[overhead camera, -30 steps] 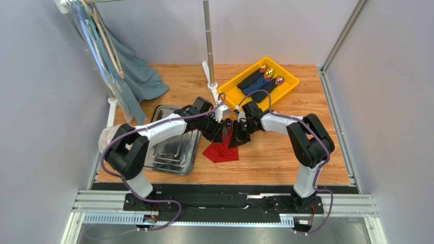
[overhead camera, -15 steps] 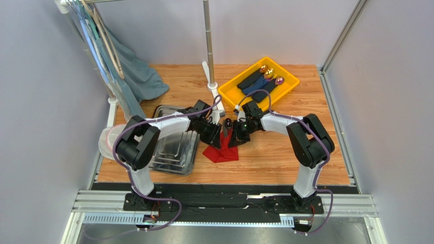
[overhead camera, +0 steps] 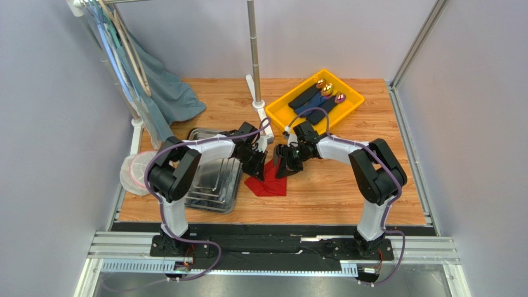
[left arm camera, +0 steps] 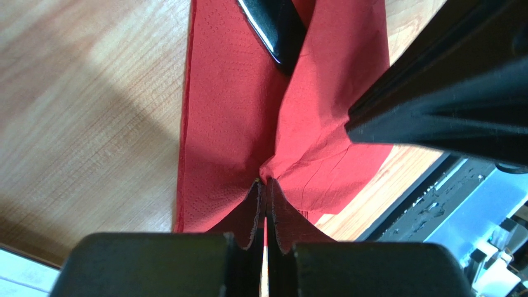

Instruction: Place the utensils on the paper napkin and roll it up

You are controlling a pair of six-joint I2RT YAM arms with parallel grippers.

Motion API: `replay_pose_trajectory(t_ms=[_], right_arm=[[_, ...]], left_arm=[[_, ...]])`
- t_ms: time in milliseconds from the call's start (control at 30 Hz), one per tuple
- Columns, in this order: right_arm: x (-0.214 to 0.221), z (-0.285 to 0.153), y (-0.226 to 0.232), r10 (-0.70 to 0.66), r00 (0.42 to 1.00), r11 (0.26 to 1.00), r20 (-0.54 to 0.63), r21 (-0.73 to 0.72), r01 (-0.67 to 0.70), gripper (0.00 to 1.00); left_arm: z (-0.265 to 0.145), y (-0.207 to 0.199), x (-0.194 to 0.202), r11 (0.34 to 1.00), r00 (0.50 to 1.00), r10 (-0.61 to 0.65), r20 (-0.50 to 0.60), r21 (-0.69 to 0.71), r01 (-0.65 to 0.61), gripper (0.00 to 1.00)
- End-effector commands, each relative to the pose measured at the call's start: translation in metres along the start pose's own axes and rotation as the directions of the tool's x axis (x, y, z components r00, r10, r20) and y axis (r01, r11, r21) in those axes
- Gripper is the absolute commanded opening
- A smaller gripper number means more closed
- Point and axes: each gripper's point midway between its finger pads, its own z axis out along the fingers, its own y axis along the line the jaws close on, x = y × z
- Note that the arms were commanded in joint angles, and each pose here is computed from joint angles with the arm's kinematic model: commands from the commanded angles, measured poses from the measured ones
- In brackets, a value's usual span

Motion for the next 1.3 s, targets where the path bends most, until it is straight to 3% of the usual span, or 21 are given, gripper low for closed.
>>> replay_pose_trajectory(t_ms=[0,433,500,533,633,700,733,833,1067,1267], right_arm=[[-0.016,-0.005,0.027,-0.065,0.996,0.997,0.058,-0.038,0.067,0.11],[-0.021,0.026,-0.001,-0.083,0.994,0.994,0.068,0.074,0.078,0.1],[-0.016,0.032,-0.009,-0.075,0.996,0.994,0.05,0.089,0.07,0.1],[-0.015,0.035,-0.015,-0.073,0.996,0.992,0.049,0.107,0.067,0.1],[-0.009,0.042,-0.027,-0.075,0.997,0.989,0.026,0.131,0.071,0.09],[-0.005,0.043,-0.034,-0.076,0.997,0.986,0.016,0.153,0.072,0.09],[-0.004,0.043,-0.036,-0.074,0.997,0.985,0.012,0.154,0.072,0.09],[0.002,0.043,-0.037,-0.068,0.998,0.986,-0.002,0.15,0.068,0.09],[0.0,0.039,-0.029,-0.058,0.998,0.992,-0.006,0.114,0.059,0.08],[0.0,0.035,-0.024,-0.054,0.998,0.994,-0.011,0.09,0.055,0.08]], left_arm=[[-0.003,0.004,-0.01,1.0,1.0,0.013,0.01,-0.019,-0.013,0.0],[-0.001,0.005,-0.009,1.0,1.0,-0.015,0.009,-0.015,0.015,0.01],[-0.005,0.002,-0.013,1.0,0.999,-0.021,0.035,0.005,0.021,0.06],[-0.01,0.001,-0.017,0.999,0.998,-0.025,0.056,0.023,0.024,0.15],[-0.031,-0.003,-0.03,0.998,0.988,-0.017,0.153,0.058,0.008,0.28],[-0.051,-0.012,-0.038,0.996,0.973,0.027,0.23,0.079,-0.046,0.39],[-0.058,-0.018,-0.041,0.992,0.966,0.052,0.253,0.095,-0.078,0.39],[-0.07,-0.041,-0.042,0.979,0.955,0.083,0.285,0.158,-0.132,0.39],[-0.028,-0.051,-0.033,0.962,0.979,-0.043,0.2,0.273,-0.014,0.27],[-0.007,-0.05,-0.033,0.96,0.982,-0.056,0.178,0.28,0.004,0.16]])
